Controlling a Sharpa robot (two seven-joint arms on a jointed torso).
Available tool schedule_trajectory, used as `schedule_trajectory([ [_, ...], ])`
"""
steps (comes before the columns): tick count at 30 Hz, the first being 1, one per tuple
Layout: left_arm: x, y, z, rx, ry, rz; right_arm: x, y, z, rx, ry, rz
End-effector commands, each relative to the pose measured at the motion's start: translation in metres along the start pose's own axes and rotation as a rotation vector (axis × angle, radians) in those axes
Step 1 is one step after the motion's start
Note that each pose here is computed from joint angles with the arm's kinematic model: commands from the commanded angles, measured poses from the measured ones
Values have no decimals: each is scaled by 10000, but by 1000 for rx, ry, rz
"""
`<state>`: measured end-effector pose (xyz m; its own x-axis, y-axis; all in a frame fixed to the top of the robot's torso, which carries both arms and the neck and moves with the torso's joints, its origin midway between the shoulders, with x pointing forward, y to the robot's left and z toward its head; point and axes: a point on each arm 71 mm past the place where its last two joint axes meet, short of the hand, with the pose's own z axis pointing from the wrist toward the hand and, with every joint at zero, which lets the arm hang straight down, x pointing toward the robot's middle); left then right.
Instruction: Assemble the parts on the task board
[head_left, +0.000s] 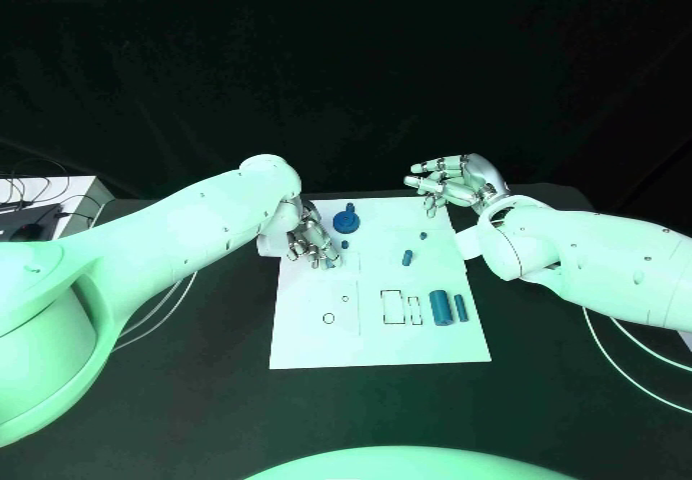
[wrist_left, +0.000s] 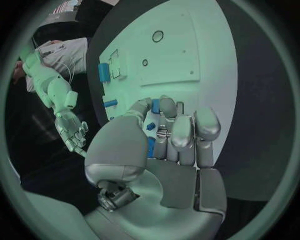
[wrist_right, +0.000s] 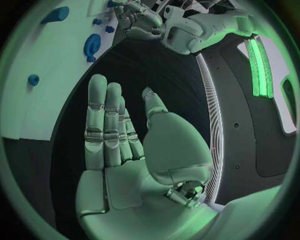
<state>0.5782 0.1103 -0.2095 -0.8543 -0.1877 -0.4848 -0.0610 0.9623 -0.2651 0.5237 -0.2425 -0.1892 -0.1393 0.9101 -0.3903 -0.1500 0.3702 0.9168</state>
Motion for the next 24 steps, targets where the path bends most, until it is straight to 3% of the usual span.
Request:
schedule_trajectory([
  [1,14,-14,-4,9,5,-12,5,10,-1,-14,9,-3],
  [24,21,18,-19,12,13,-25,0,6,1,-13,9,-4],
])
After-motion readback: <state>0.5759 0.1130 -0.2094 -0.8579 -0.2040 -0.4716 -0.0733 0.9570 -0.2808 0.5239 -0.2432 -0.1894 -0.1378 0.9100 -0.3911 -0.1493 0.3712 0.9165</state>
